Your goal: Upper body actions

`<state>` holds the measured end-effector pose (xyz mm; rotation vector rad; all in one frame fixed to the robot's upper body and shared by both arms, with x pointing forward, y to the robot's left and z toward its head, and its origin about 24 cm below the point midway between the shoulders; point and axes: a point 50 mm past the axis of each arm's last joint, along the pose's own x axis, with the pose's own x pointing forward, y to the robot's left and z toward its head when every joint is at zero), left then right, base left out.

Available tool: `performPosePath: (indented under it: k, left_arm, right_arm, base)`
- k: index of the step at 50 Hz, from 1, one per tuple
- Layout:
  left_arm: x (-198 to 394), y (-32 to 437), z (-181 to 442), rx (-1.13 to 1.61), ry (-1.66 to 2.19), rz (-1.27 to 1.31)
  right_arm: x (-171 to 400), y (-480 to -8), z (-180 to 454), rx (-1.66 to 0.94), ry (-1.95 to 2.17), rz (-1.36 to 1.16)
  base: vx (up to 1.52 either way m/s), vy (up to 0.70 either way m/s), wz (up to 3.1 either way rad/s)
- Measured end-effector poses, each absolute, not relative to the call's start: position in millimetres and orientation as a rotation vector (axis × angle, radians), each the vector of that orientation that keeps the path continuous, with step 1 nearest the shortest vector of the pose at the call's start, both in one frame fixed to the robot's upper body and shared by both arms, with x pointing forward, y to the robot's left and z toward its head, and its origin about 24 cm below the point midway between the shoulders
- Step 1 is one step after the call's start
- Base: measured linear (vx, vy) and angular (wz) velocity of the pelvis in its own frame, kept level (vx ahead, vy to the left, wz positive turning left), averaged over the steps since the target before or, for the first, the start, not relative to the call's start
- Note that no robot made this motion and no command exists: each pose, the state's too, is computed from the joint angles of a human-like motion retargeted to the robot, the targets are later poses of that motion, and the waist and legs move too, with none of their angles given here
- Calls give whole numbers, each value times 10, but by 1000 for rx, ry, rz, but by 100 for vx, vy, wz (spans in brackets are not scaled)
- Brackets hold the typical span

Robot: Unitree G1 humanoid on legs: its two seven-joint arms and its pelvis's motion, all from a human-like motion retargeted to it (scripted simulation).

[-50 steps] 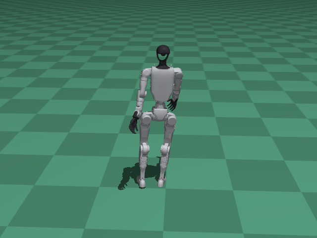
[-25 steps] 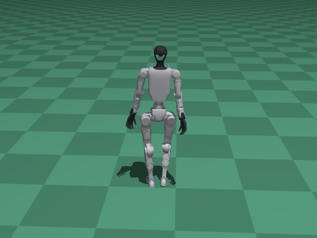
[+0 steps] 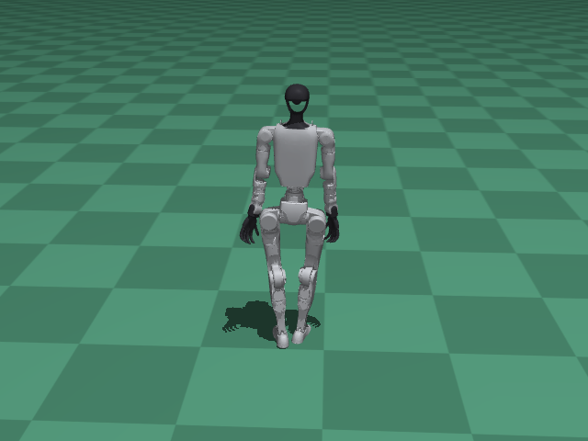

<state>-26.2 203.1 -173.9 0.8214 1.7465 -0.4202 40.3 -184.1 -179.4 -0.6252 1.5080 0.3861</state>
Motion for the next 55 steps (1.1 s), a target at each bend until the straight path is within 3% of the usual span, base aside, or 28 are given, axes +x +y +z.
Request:
performPosePath:
  k: [15,23,30,35,43,55]
  left_arm:
    - [167,2146,-1748,934,1632,-614]
    - [96,2327,-1706,940,1693,-582]
    - [-45,2378,-1683,954,1763,-622]
    - [-39,2339,-1704,916,1729,-581]
    - [-91,2459,-1678,897,1717,-435]
    - [-233,2752,-1551,1161,1769,-399]
  right_arm:
    - [394,-1845,-1790,-708,1479,504]
    - [105,-1980,-1772,-680,1591,426]
    - [-306,-2028,-1737,-440,1769,267]
    - [-371,-2085,-1719,-471,1798,238]
    - [-51,-2056,-1751,-649,1667,354]
    - [801,-2302,-1671,-833,1404,380]
  base:
    - [-12,-4,10]
    - [-17,-7,-69]
    - [-7,-11,45]
    - [-13,-18,6]
    - [-26,-31,22]
    - [-42,-27,43]
